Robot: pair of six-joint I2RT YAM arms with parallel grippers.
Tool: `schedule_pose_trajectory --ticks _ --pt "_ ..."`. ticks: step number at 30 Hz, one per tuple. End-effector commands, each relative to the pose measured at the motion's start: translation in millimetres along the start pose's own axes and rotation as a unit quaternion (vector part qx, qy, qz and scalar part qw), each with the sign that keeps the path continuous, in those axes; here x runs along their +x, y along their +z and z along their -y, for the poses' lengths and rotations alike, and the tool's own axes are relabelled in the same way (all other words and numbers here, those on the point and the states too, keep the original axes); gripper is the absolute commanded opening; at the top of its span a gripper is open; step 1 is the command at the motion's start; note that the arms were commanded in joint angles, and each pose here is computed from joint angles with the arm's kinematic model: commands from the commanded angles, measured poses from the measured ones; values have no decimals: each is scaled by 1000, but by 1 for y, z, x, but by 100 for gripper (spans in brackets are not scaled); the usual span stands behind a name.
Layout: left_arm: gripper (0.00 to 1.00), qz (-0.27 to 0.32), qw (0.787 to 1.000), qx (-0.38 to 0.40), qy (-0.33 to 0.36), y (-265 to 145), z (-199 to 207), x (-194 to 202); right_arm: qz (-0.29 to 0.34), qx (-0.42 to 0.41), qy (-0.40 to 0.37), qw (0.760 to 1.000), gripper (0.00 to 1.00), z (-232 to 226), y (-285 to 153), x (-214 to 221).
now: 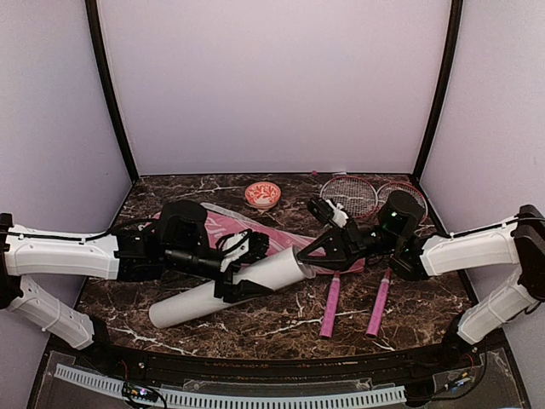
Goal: Pack up the badminton gear
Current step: Place the tube cap in the shuttle tube.
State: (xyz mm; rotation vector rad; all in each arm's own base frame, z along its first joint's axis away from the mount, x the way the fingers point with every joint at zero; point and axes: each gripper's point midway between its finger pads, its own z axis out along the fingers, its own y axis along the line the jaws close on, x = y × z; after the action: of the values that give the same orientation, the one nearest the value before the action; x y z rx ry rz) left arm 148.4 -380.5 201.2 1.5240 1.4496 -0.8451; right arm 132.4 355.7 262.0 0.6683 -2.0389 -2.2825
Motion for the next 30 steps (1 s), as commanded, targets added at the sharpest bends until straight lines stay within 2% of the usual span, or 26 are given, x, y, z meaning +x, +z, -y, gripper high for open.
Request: schedule_pose_trajectory --ticks 1,6,19,30 --pt "67 85 996 -5 32 -14 0 -49 23 -14 -2 1000 0 -6 8 -11" --pt "68 97 995 -10 24 -15 -3 -55 22 -29 -6 999 0 -11 14 -11" --pt "68 151 989 -13 7 -22 -6 -81 70 -36 -25 997 0 -19 14 -30" --pt "68 178 984 -14 -11 -27 -8 -94 78 6 -41 996 0 -12 19 -39"
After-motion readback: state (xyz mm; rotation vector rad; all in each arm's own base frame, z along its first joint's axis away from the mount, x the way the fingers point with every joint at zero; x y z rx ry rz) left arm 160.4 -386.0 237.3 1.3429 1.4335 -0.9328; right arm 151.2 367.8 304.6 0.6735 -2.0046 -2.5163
